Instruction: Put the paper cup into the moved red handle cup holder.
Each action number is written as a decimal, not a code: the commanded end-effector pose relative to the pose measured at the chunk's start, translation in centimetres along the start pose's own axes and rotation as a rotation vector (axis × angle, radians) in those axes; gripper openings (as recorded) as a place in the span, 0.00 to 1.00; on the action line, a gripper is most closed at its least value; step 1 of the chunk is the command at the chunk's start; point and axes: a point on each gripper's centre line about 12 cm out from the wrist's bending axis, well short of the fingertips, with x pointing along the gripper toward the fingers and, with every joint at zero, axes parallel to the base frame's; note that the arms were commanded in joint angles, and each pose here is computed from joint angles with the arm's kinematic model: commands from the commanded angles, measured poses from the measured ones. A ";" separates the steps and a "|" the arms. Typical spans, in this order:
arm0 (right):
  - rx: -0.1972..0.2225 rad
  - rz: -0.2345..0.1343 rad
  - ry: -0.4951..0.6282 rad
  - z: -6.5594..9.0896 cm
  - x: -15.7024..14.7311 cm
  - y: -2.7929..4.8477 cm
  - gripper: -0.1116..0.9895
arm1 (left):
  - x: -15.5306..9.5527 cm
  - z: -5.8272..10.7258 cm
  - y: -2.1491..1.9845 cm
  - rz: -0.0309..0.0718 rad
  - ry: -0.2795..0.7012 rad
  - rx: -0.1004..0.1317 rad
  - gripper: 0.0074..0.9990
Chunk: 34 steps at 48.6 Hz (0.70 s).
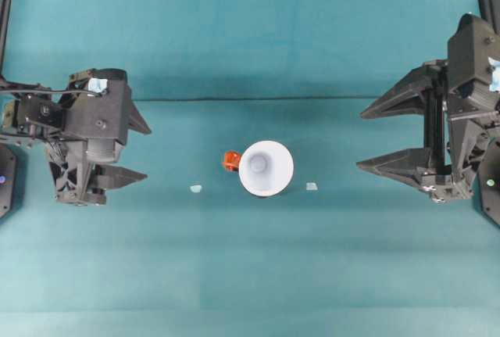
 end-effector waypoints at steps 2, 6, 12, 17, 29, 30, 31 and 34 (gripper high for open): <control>-0.008 0.006 -0.016 0.4 -0.2 0.19 0.70 | -0.6 0.6 0.02 0.002 -0.031 0.004 0.84; -0.009 0.006 -0.016 0.4 -0.2 0.18 0.70 | -0.6 0.6 0.02 0.002 -0.031 0.004 0.84; -0.008 0.006 -0.016 0.4 -0.2 0.19 0.70 | -0.6 0.6 0.02 0.002 -0.031 0.002 0.84; -0.007 0.005 -0.014 0.4 -0.2 0.16 0.70 | -0.6 0.6 0.02 0.002 -0.031 0.002 0.84; -0.006 0.006 -0.013 0.3 -0.2 0.16 0.70 | -0.6 0.6 0.02 0.002 -0.031 0.002 0.84; -0.006 0.006 -0.013 0.3 -0.2 0.16 0.70 | -0.6 0.7 0.02 0.002 -0.032 0.002 0.84; -0.006 0.006 -0.013 0.3 -0.2 0.16 0.70 | -0.6 0.6 0.02 0.002 -0.031 0.002 0.84; -0.006 0.005 -0.011 0.2 -0.1 0.14 0.70 | -0.6 0.7 0.02 0.002 -0.032 0.002 0.84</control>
